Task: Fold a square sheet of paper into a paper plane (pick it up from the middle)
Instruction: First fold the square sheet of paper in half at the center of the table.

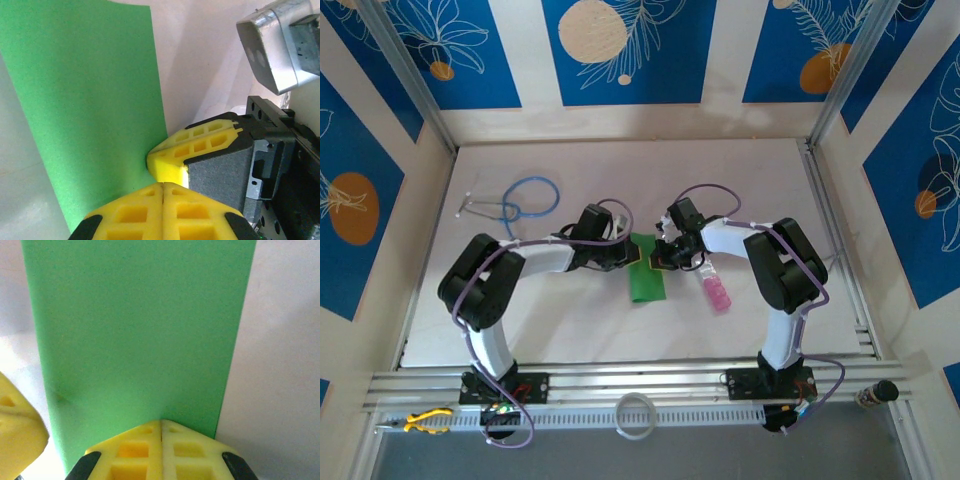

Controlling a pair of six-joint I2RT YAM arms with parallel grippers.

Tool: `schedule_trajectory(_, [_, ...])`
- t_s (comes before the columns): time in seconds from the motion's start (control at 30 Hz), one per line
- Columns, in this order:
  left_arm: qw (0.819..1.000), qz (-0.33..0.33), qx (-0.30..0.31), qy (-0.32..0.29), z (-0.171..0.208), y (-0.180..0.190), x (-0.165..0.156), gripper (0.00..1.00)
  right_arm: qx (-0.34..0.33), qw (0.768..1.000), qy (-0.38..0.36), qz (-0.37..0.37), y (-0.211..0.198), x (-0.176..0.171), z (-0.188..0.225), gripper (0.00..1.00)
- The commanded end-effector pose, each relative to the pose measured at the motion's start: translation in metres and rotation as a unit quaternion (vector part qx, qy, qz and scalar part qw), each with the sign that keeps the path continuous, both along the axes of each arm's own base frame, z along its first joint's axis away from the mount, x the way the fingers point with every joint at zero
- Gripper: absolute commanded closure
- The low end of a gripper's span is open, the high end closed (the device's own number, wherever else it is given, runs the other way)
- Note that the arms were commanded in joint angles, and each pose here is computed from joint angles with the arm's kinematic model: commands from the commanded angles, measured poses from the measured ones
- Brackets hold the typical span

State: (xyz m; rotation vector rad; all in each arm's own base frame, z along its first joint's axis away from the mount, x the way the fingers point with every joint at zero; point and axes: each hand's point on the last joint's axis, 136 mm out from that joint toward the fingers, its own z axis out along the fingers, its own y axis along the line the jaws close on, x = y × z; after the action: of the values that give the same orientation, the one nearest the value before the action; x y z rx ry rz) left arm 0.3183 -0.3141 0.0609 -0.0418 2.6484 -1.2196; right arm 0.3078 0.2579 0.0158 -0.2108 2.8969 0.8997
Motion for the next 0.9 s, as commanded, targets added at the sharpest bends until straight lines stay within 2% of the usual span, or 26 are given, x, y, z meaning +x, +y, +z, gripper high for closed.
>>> schedule_trajectory(0.0, [1.0, -0.015, 0.007, -0.009, -0.005, 0.001, 0.003, 1.0, -0.05, 0.998, 0.038, -0.002, -0.019, -0.013, -0.026, 1.0])
schedule_trajectory(0.5, [0.995, -0.001, 0.096, 0.014, -0.067, 0.039, -0.022, 1.0, -0.065, 0.996, 0.061, -0.018, -0.025, -0.026, -0.04, 1.0])
schedule_trajectory(0.67, [0.997, -0.003, 0.075, 0.001, -0.046, 0.032, -0.016, 1.0, -0.073, 0.995, 0.059, -0.019, -0.026, -0.027, -0.04, 1.0])
schedule_trajectory(0.87, [1.0, -0.005, 0.004, -0.005, 0.004, 0.012, -0.011, 1.0, -0.076, 0.995, 0.058, -0.022, -0.026, -0.027, -0.038, 1.0])
